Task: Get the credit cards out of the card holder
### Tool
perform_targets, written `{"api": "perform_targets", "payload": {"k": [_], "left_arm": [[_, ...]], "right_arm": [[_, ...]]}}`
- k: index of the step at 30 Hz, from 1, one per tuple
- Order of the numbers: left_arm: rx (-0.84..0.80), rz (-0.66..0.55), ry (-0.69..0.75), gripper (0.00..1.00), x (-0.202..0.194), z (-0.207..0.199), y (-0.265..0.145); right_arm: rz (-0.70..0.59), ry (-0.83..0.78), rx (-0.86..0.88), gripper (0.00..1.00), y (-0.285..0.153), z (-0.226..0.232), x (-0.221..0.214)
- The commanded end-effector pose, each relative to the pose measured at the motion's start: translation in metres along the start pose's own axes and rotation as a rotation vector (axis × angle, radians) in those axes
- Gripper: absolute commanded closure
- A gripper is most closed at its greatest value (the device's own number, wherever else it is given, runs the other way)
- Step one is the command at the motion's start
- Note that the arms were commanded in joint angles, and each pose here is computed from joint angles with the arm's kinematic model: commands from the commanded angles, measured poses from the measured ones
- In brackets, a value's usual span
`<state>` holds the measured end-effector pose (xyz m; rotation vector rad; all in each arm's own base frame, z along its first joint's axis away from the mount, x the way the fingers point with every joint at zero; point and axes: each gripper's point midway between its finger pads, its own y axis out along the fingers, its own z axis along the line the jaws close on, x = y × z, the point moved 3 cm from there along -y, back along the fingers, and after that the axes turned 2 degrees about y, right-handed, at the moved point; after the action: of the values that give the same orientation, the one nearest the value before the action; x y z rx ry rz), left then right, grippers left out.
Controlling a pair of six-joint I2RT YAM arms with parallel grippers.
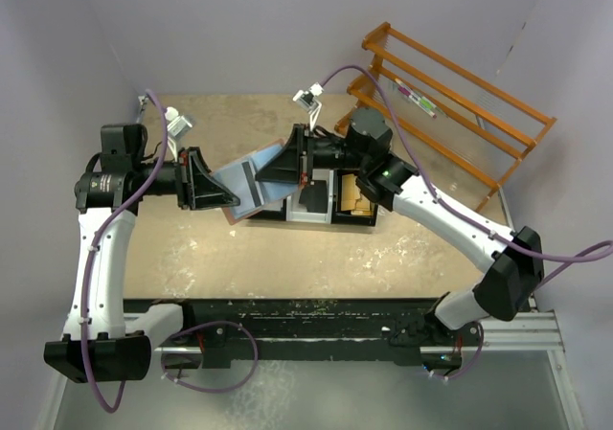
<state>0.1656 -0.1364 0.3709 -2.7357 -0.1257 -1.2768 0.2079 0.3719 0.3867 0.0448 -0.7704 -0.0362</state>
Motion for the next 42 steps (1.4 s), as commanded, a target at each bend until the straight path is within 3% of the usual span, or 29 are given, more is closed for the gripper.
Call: {"api": "perform_targets", "payload": {"k": [1, 13, 14, 17, 19, 28, 35, 42], "left_arm": [[-0.14, -0.013, 0.107, 0.98, 0.006, -0.025, -0.002], [-0.151, -0.014, 0.121, 0.99, 0.006, -0.03, -0.002], [-0.152, -0.014, 0.121, 1.0, 0.006, -0.03, -0.002], [-0.153, -0.014, 0.117, 1.0, 0.006, -0.03, -0.002], [-0.156, -0.014, 0.118, 1.0, 0.006, -0.031, -0.002], [-0.162, -0.014, 0.127, 1.0, 0.006, -0.035, -0.003], [-0.163, -0.014, 0.123, 1.0, 0.005, -0.034, -0.003], [-0.152, -0.013, 0.122, 1.0, 0.004, -0.033, -0.003]], "right_arm": [[0.018, 0.003, 0.079, 1.0, -0.011, 0.017, -0.004], [-0.007, 0.01, 0.078, 1.0, -0.024, 0.016, -0.001], [-0.01, 0.008, 0.077, 0.97, -0.023, 0.016, 0.0], [-0.042, -0.008, 0.068, 0.73, -0.02, 0.014, 0.008], [-0.041, -0.004, 0.073, 0.65, -0.016, 0.012, 0.01], [-0.036, 0.008, 0.07, 0.56, -0.008, 0.007, 0.013], [-0.028, 0.001, 0.085, 0.58, 0.001, 0.011, 0.013], [-0.029, -0.006, 0.103, 0.72, 0.007, 0.017, 0.014]]}}
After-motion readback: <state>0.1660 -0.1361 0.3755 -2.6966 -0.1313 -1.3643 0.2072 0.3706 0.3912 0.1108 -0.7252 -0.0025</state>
